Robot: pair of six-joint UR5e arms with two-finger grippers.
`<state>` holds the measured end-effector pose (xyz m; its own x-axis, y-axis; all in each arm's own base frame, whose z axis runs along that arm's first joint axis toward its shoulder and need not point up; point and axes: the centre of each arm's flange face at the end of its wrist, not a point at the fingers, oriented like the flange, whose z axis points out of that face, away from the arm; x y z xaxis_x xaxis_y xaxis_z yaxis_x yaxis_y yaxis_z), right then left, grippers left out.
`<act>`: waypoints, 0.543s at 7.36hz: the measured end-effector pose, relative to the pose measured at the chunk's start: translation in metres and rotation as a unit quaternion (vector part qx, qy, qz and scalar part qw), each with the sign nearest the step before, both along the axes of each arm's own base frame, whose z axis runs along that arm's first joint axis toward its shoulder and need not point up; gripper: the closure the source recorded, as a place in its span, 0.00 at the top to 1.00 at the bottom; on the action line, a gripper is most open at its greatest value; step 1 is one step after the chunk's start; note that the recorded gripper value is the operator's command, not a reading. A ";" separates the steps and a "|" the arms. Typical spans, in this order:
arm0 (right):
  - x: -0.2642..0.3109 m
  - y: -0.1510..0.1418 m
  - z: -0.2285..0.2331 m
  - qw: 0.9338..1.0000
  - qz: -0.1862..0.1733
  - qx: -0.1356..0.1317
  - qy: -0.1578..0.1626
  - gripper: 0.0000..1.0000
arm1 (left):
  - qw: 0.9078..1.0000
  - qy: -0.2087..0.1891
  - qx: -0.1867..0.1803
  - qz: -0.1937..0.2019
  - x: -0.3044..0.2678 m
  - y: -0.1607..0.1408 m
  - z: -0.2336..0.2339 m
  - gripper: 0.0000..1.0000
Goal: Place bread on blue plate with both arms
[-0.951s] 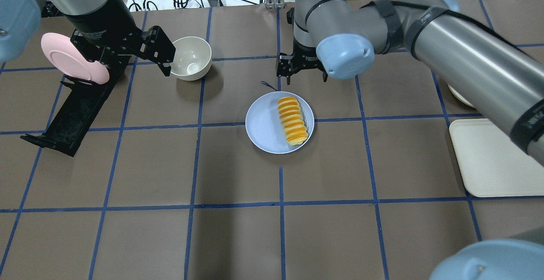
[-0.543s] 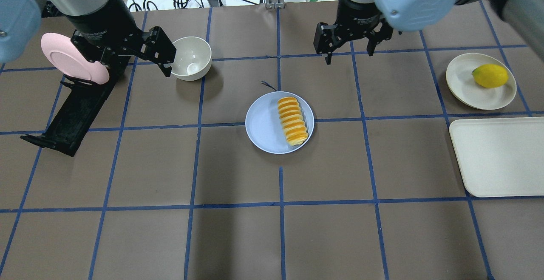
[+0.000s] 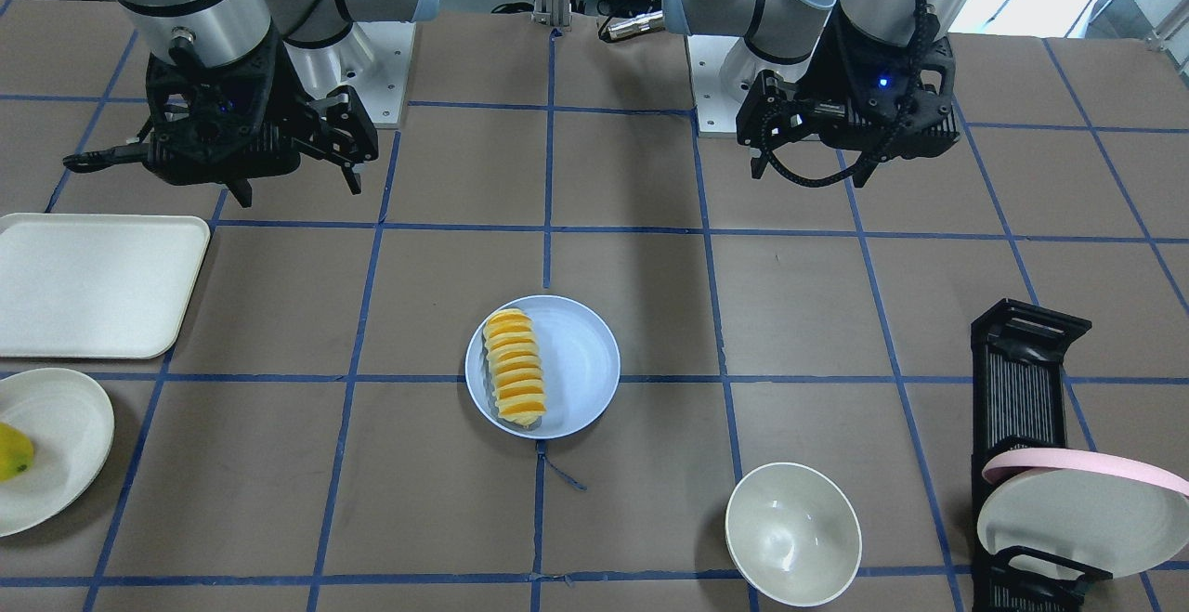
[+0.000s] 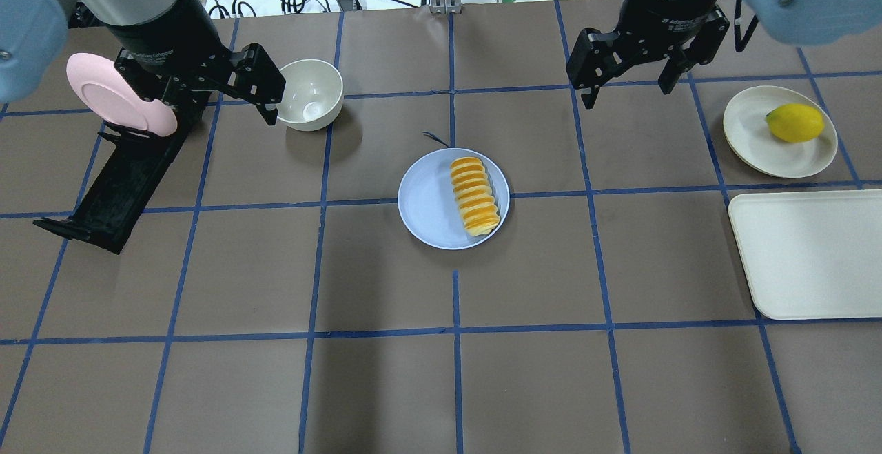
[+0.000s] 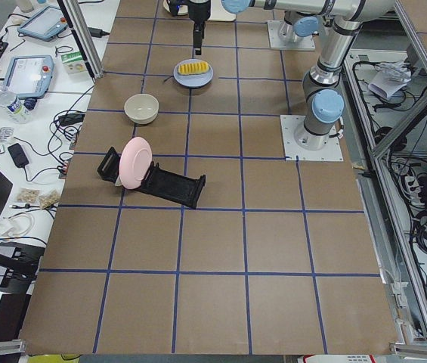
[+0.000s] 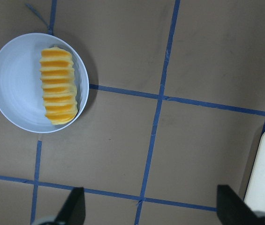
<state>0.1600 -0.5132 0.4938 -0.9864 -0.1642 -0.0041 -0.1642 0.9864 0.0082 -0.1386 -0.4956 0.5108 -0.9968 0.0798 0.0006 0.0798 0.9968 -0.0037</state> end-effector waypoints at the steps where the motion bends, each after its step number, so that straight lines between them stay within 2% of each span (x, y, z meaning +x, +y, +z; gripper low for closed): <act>1: -0.006 0.000 -0.009 1.000 -0.004 -0.007 0.000 1.00 | 1.000 0.000 0.000 0.000 0.000 0.000 0.000 1.00; 2: -0.012 -0.001 -0.015 1.000 -0.008 -0.019 -0.001 1.00 | 1.000 -0.001 0.001 0.001 0.000 0.000 0.000 1.00; 4: -0.025 -0.001 -0.019 1.000 -0.019 -0.024 -0.003 1.00 | 1.000 -0.002 0.004 0.010 0.001 0.001 0.000 1.00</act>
<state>0.1352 -0.5144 0.4752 -0.9918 -0.1277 -0.0032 -0.1275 0.9911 -0.0396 -0.1377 -0.4944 0.5111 -0.9982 0.0598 -0.0029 0.0598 0.9982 0.0040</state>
